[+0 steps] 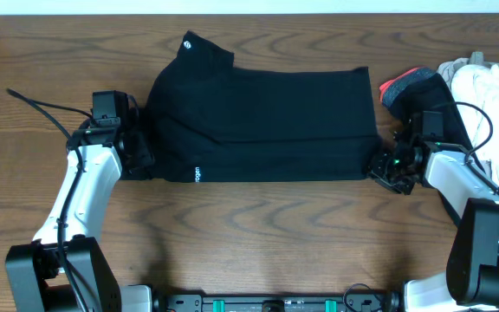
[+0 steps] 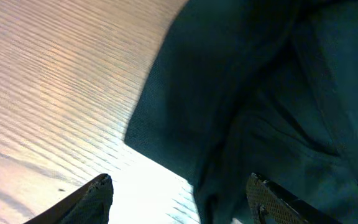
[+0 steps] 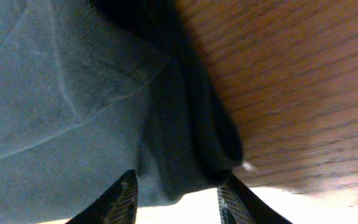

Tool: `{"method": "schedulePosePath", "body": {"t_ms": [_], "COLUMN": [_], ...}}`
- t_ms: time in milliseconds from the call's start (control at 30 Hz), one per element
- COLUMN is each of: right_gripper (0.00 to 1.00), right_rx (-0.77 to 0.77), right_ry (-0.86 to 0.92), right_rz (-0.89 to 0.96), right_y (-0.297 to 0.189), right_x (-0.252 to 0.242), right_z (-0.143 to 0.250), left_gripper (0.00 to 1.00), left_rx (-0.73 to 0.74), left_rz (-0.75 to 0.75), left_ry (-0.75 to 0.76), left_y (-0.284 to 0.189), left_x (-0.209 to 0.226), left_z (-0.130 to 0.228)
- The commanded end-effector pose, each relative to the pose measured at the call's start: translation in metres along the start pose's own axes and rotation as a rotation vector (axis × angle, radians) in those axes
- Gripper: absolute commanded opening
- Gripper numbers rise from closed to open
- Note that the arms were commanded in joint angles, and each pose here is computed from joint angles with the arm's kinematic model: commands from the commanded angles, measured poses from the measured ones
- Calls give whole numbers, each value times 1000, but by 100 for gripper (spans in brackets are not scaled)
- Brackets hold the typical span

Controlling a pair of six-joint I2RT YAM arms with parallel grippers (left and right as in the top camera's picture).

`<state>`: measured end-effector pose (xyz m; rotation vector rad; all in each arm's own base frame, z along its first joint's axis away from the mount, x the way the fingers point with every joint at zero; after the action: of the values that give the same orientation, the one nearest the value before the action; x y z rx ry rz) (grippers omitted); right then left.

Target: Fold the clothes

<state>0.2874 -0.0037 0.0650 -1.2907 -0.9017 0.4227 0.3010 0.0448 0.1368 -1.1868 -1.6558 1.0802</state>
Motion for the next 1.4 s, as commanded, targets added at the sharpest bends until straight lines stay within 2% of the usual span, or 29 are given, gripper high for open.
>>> {"method": "schedulePosePath", "body": {"t_ms": [0, 33, 133, 167, 300, 333, 467, 567, 600, 633, 667, 767, 833, 933, 967, 1100, 1233, 1367], "right_gripper": [42, 42, 41, 41, 41, 41, 48, 48, 48, 48, 47, 43, 33, 1, 1, 1, 1, 1], "right_rx": [24, 27, 29, 29, 30, 30, 34, 56, 58, 57, 51, 27, 17, 23, 28, 33, 9, 21], "right_ry": [4, -4, -8, -9, -8, -8, 12, -90, -123, -154, -186, -218, -235, -217, -215, -258, -323, -385], "right_rz": [80, 77, 79, 79, 80, 80, 71, -39, -74, -114, -155, -249, -301, -334, -335, -312, -244, -211], "right_y": [10, 11, 10, 10, 10, 10, 8, 0, -4, -9, -15, -32, -41, -47, -46, -41, -32, -16], "right_x": [-20, -20, -20, -20, -20, -20, -23, -12, -8, -2, 5, 21, 30, 39, 41, 49, 58, 71], "right_z": [4, 5, 5, 5, 5, 5, 2, -2, -3, -4, -6, -9, -10, -8, -7, 1, 8, 19], "left_gripper": [71, 71, 61, 53, 11, 6, 6, 6, 9, 15, 28, 45, 50, 57, 59, 59, 46, 34], "left_rx": [18, 23, 42, 56, 121, 135, 189, 184, 180, 171, 155, 99, 56, -10, -29, -82, -65, -1], "left_rz": [57, 56, 54, 53, 41, 31, -101, -130, -119, -104, -79, -31, -6, 59, 75, 214, 329, 344], "left_ry": [-2, -1, 2, 4, 13, 16, -39, -104, -112, -123, -136, -153, -161, -171, -174, -174, -166, -166], "left_y": [1, 2, 12, 16, 35, 39, 46, 41, 38, 34, 29, 12, 0, -21, -28, -54, -63, -59], "left_x": [-5, -5, -6, -7, -9, -8, 5, 15, 16, 17, 18, 17, 16, 14, 13, 4, -7, -9], "left_z": [2, 4, 10, 13, 21, 23, 31, 31, 30, 27, 24, 16, 13, 10, 9, 12, 17, 27]}}
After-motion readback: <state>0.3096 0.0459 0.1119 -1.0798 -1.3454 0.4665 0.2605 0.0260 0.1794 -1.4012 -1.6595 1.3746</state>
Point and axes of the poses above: each gripper's point midway between its finger pads, its own y axis out along the fingers, its own x axis along the line the jaws close on, z = x × y, the point moved 7 cm from there along -y, back along the fingers, and after that the axes turned 10 degrees about y, right-handed, at the moved point
